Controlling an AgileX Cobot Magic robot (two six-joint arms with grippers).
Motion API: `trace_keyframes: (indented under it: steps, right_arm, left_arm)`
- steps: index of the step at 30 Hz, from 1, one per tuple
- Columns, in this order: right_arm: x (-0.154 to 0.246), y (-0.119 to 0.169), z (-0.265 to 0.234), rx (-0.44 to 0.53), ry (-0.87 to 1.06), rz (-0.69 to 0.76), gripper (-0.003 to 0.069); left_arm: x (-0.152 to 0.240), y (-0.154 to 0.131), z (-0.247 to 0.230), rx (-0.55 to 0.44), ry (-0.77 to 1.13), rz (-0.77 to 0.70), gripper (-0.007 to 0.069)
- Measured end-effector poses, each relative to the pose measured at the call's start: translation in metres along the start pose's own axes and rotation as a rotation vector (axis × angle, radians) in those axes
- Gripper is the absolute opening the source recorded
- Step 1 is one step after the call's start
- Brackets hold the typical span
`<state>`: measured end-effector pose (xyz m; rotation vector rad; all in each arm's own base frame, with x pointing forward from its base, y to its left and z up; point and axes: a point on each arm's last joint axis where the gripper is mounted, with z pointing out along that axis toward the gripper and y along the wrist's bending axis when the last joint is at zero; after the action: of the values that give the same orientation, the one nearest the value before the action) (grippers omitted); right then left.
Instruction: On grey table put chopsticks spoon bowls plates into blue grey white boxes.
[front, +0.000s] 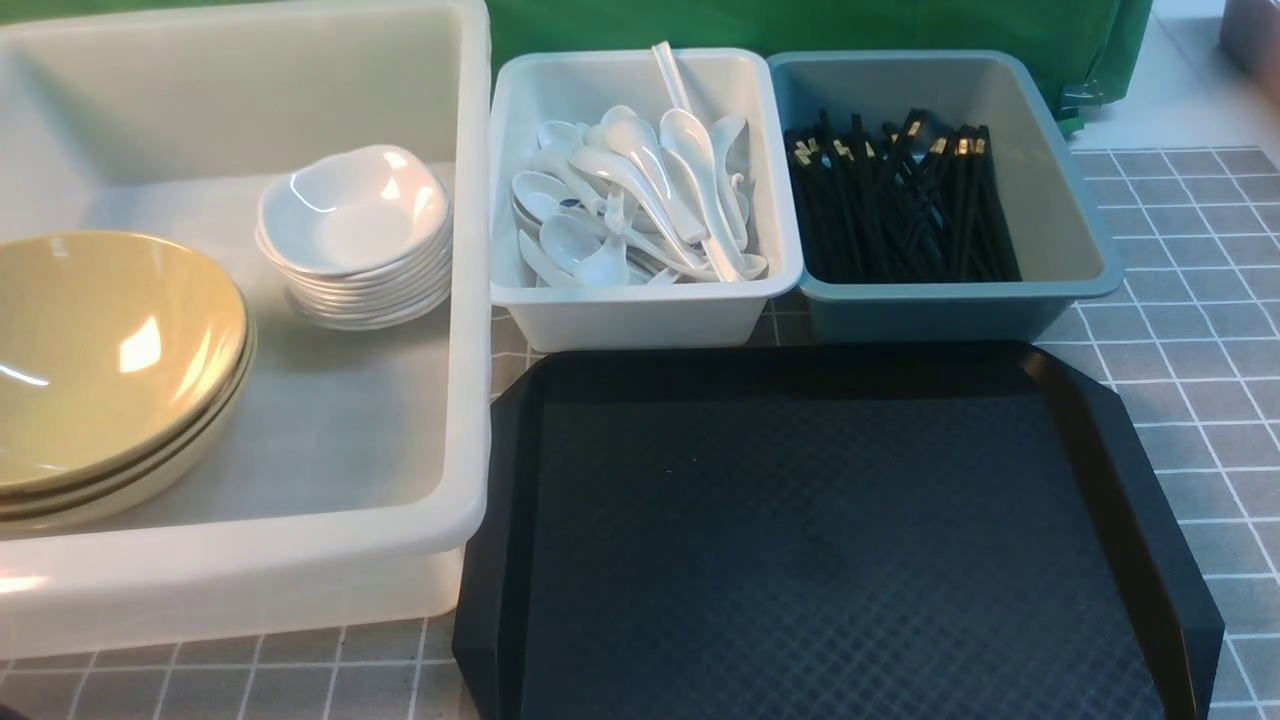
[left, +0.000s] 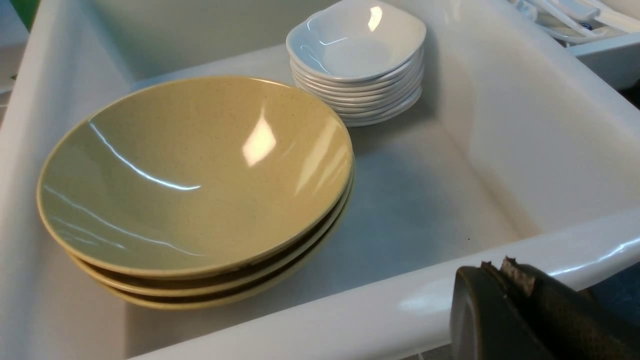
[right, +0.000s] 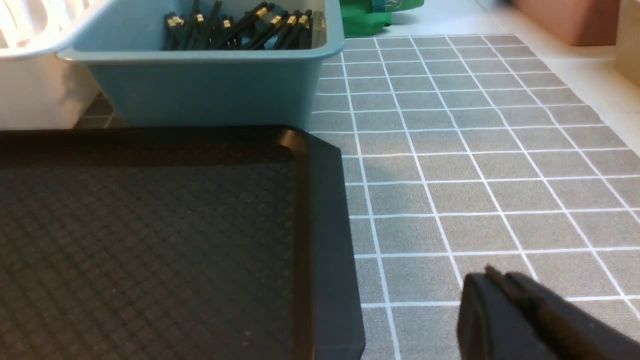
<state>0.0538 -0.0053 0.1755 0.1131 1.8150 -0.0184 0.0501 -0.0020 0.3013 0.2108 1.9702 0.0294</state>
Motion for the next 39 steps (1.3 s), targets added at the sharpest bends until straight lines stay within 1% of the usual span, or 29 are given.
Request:
trace_keyframes:
  steps: [4, 9, 11, 13, 15, 18, 23, 26, 27, 33, 39]
  right_arm:
    - [0.000, 0.000, 0.000, 0.000, 0.000, 0.000, 0.0042]
    - [0.000, 0.000, 0.000, 0.000, 0.000, 0.000, 0.0043]
    - [0.000, 0.000, 0.000, 0.000, 0.000, 0.000, 0.0043]
    - [0.000, 0.000, 0.000, 0.000, 0.000, 0.000, 0.0043]
    - [0.000, 0.000, 0.000, 0.000, 0.000, 0.000, 0.0045]
    - [0.000, 0.000, 0.000, 0.000, 0.000, 0.000, 0.0046]
    - [0.000, 0.000, 0.000, 0.000, 0.000, 0.000, 0.0052]
    - [0.000, 0.000, 0.000, 0.000, 0.000, 0.000, 0.0057]
    - [0.000, 0.000, 0.000, 0.000, 0.000, 0.000, 0.0058]
    - [0.000, 0.000, 0.000, 0.000, 0.000, 0.000, 0.0062]
    - [0.000, 0.000, 0.000, 0.000, 0.000, 0.000, 0.0065]
  left_arm:
    - [-0.006, 0.002, 0.001, -0.019, -0.061, 0.008, -0.0008]
    - [-0.014, -0.002, 0.011, 0.005, -0.292, -0.025, -0.0008]
    - [-0.006, -0.005, 0.020, 0.007, -0.456, -0.043, -0.0008]
    - [0.007, -0.006, 0.027, -0.017, -0.547, -0.061, -0.0008]
    - [0.027, -0.005, 0.034, -0.059, -0.592, -0.089, -0.0008]
    - [0.060, -0.004, 0.044, -0.124, -0.556, -0.112, -0.0008]
    - [0.086, -0.005, 0.047, -0.172, -0.449, -0.154, -0.0008]
    - [0.094, -0.006, 0.048, -0.176, -0.368, -0.175, -0.0008]
    - [0.098, -0.006, 0.049, -0.173, -0.320, -0.174, -0.0008]
    - [0.111, -0.009, 0.053, -0.161, -0.170, -0.166, -0.0008]
    - [0.112, -0.008, 0.053, -0.163, -0.164, -0.165, -0.0008]
